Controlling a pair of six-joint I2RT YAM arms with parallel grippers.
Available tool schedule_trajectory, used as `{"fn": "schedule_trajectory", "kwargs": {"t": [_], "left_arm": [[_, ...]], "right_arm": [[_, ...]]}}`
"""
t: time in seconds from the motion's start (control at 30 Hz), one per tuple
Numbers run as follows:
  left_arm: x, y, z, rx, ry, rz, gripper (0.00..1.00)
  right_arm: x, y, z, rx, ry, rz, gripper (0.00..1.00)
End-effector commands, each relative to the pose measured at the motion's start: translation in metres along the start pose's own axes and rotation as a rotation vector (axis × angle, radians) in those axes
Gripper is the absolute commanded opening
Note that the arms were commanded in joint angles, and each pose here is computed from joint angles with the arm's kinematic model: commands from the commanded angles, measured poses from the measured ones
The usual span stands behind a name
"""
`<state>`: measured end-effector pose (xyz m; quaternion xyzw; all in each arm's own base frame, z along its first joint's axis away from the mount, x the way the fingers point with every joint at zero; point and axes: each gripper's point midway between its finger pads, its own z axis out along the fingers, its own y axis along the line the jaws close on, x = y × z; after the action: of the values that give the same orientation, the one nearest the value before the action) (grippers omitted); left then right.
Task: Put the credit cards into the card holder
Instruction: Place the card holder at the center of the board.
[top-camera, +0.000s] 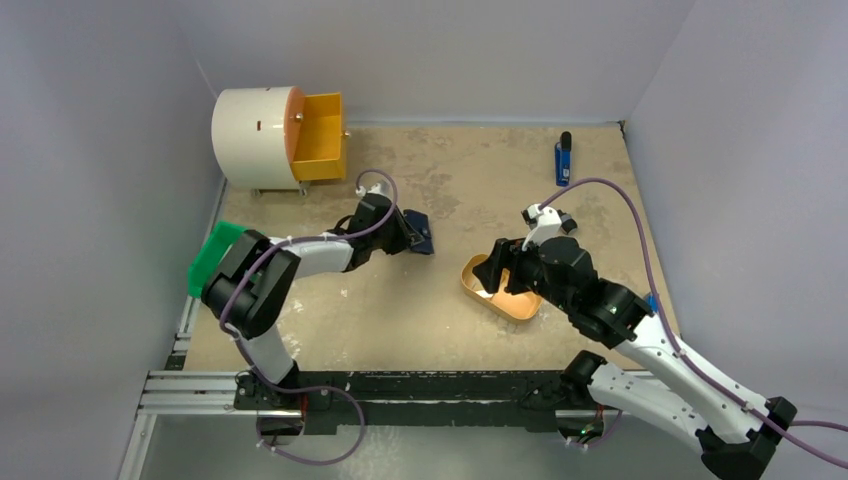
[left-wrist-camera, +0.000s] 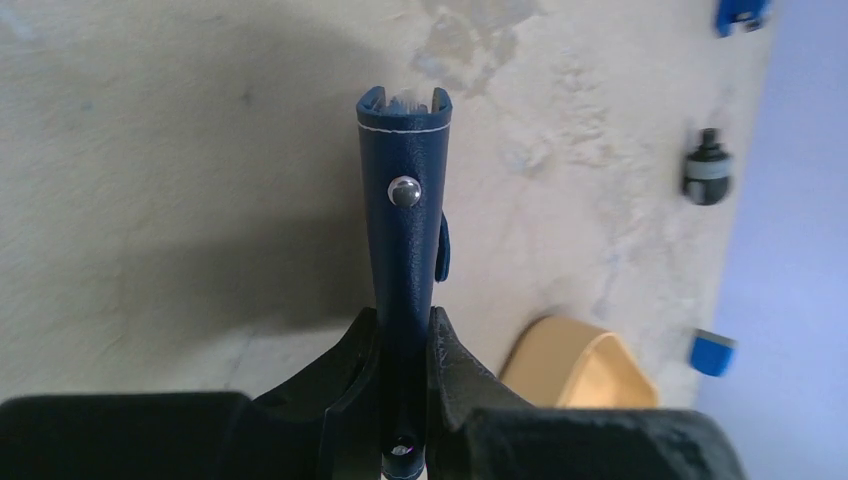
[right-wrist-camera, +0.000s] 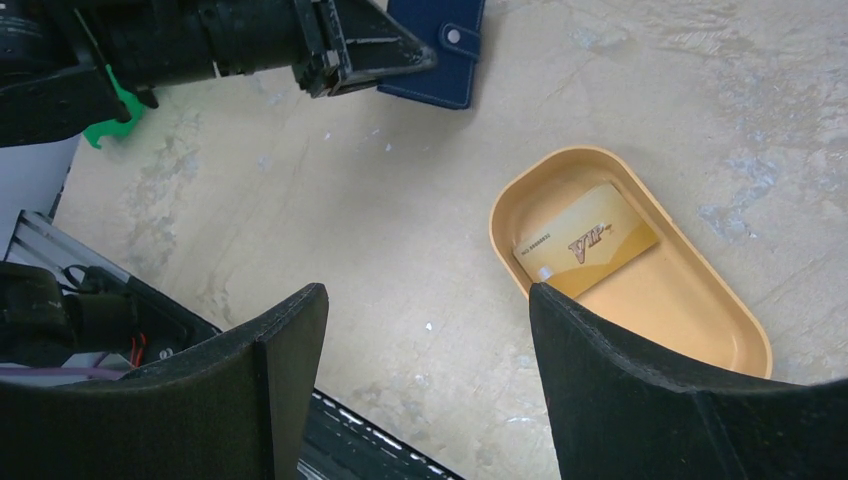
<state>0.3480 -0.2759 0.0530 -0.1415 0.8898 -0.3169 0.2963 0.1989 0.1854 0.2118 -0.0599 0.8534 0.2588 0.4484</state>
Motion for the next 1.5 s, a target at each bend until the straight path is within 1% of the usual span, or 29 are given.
{"fn": "schedule_trajectory", "kwargs": {"t": [0.0,0.13,0.33,0.47,0.53,0.73,1.0,1.17,1.47], "left_arm": [[-0.035,-0.068,-0.004,0.323,-0.054,-0.123,0.00],[-0.036,-0.058,0.015,0.298,-0.034,-0.149,0.00],[-0.025,-0.032,0.041,0.203,-0.001,-0.156,0.00],[-0.019,-0.019,0.044,0.153,0.010,-0.140,0.17],[-0.018,-0.013,0.043,0.124,0.008,-0.120,0.23],[-0.019,-0.001,0.038,0.053,-0.002,-0.085,0.32],[-0.021,0.017,0.034,-0.045,-0.018,-0.054,0.38],[-0.031,0.023,0.027,-0.095,-0.062,-0.024,0.44],[-0.029,0.027,0.025,-0.119,-0.046,0.001,0.44]], "right_arm": [[-0.005,0.006,0.001,-0.028,-0.023,0.021,0.75],[-0.004,0.007,0.001,-0.031,-0.018,0.021,0.76],[-0.006,0.007,0.000,-0.025,-0.018,0.025,0.75],[-0.003,0.005,0.000,-0.018,-0.012,0.021,0.76],[-0.004,0.004,0.001,-0.013,-0.013,0.019,0.76],[-0.008,0.006,0.002,-0.013,-0.019,0.012,0.76],[-0.006,0.004,0.000,-0.011,-0.018,0.016,0.76],[-0.003,0.000,0.001,0.004,-0.015,0.015,0.76],[0.000,-0.001,0.005,0.010,-0.009,0.015,0.76]]}}
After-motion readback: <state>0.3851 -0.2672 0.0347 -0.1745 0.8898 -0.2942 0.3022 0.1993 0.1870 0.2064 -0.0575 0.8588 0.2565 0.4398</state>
